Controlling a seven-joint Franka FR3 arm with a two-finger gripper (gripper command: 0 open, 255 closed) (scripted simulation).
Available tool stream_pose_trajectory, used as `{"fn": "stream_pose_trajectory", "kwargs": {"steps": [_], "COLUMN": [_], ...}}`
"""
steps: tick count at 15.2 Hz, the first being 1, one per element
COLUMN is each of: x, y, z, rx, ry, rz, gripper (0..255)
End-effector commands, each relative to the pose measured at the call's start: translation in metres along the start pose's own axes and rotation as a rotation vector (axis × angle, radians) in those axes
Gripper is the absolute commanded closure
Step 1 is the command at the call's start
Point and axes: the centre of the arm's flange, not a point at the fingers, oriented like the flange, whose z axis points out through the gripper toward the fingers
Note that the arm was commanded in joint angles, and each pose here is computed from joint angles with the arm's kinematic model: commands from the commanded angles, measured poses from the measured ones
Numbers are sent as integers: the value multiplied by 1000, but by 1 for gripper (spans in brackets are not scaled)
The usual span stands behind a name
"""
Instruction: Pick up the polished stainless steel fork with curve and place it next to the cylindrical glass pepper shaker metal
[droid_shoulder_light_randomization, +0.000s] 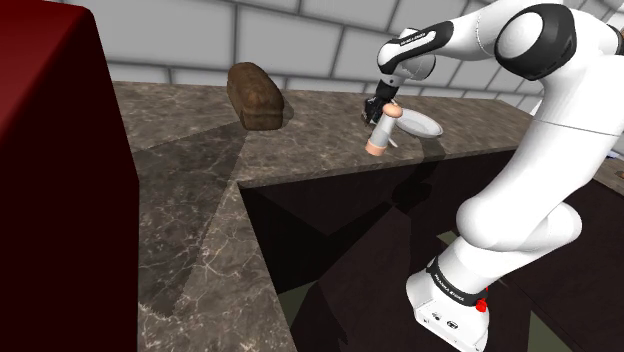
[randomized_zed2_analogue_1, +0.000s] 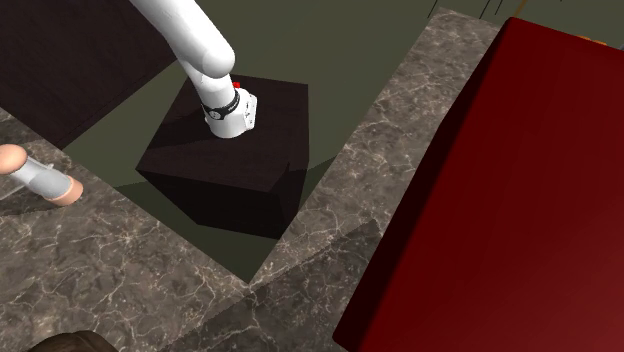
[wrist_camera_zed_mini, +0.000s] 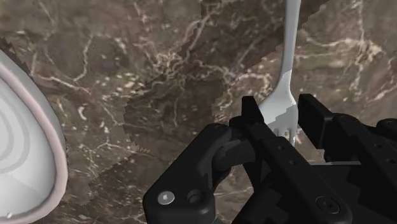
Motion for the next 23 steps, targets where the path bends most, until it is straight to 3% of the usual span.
{"fn": "stream_pose_trajectory", "kwargs": {"steps": [1, 5, 12, 13, 18, 22, 23], "x": [-1, -3, -2, -2, -2, -2, -2], "y": [0, 0, 0, 0, 0, 0, 0], "z": [11, 29, 29, 29, 29, -21, -21], "rx": [0, 0, 0, 0, 0, 0, 0], "ry": [1, 1, 0, 0, 0, 1, 1], "rz": [0, 0, 0, 0, 0, 0, 0], "gripper": [255, 255, 255, 0, 0, 0, 0]}}
